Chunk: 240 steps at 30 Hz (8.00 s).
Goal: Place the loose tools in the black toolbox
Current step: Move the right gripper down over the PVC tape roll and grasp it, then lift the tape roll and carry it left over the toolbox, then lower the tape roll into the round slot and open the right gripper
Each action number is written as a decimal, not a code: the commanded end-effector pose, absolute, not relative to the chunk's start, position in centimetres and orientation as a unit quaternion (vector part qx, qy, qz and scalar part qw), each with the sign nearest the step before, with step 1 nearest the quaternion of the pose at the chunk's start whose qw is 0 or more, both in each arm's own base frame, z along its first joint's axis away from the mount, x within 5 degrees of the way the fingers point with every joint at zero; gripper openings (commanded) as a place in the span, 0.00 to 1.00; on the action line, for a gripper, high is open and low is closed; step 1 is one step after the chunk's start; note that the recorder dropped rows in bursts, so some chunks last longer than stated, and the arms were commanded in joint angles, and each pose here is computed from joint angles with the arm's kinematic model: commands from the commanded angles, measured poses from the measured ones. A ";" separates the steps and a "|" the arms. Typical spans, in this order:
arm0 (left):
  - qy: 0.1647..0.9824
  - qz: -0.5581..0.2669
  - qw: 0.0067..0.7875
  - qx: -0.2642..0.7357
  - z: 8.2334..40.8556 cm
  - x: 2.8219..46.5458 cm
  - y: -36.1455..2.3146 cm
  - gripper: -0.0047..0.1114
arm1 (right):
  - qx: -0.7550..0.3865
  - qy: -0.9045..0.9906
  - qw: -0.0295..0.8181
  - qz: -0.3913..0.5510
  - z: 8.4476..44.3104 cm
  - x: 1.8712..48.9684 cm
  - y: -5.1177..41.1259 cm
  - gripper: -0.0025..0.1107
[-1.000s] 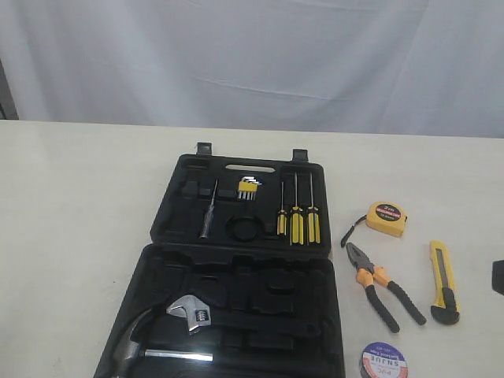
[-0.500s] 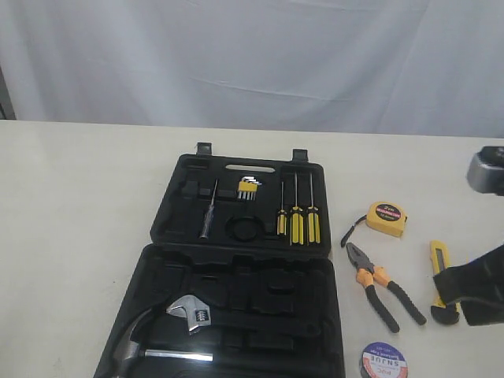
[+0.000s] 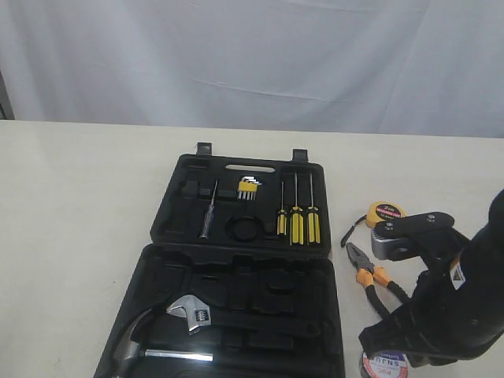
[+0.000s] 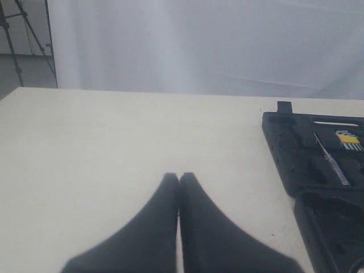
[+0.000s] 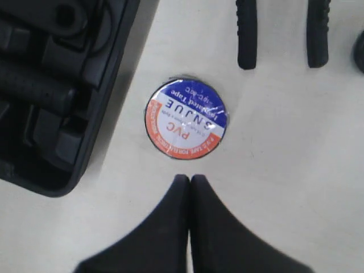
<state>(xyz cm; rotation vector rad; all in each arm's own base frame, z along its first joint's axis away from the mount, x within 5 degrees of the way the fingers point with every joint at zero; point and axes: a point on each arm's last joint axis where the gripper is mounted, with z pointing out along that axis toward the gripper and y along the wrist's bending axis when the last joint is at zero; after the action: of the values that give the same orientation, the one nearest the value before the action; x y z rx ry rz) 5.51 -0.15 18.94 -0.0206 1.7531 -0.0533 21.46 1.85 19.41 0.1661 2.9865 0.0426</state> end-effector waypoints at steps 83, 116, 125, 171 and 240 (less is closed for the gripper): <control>0.768 -0.025 0.640 -0.009 18.9 5.5 -0.2 0.04 | 0.110 0.991 0.078 0.010 11.7 22.8 1.9 0.37; 0.768 -0.025 0.640 -0.009 18.9 5.5 -0.2 0.04 | 0.015 0.986 0.159 0.050 21.8 42.3 7.5 0.16; 0.768 -0.025 0.640 -0.009 18.9 5.5 -0.2 0.04 | -0.041 0.987 0.152 0.007 15.6 46.8 10.4 0.16; 0.768 -0.025 0.640 -0.009 18.9 5.5 -0.2 0.04 | -0.039 0.994 0.099 -0.022 13.0 46.4 9.9 0.17; 0.768 -0.025 0.640 -0.009 18.9 5.5 -0.2 0.04 | -0.093 0.988 0.126 0.005 13.8 46.8 10.5 0.02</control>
<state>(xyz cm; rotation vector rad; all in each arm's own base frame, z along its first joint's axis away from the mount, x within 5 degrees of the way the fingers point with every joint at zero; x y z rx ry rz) 5.51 -0.15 18.94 -0.0206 1.7531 -0.0533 46.49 10.58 14.89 -0.2739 2.8800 0.0072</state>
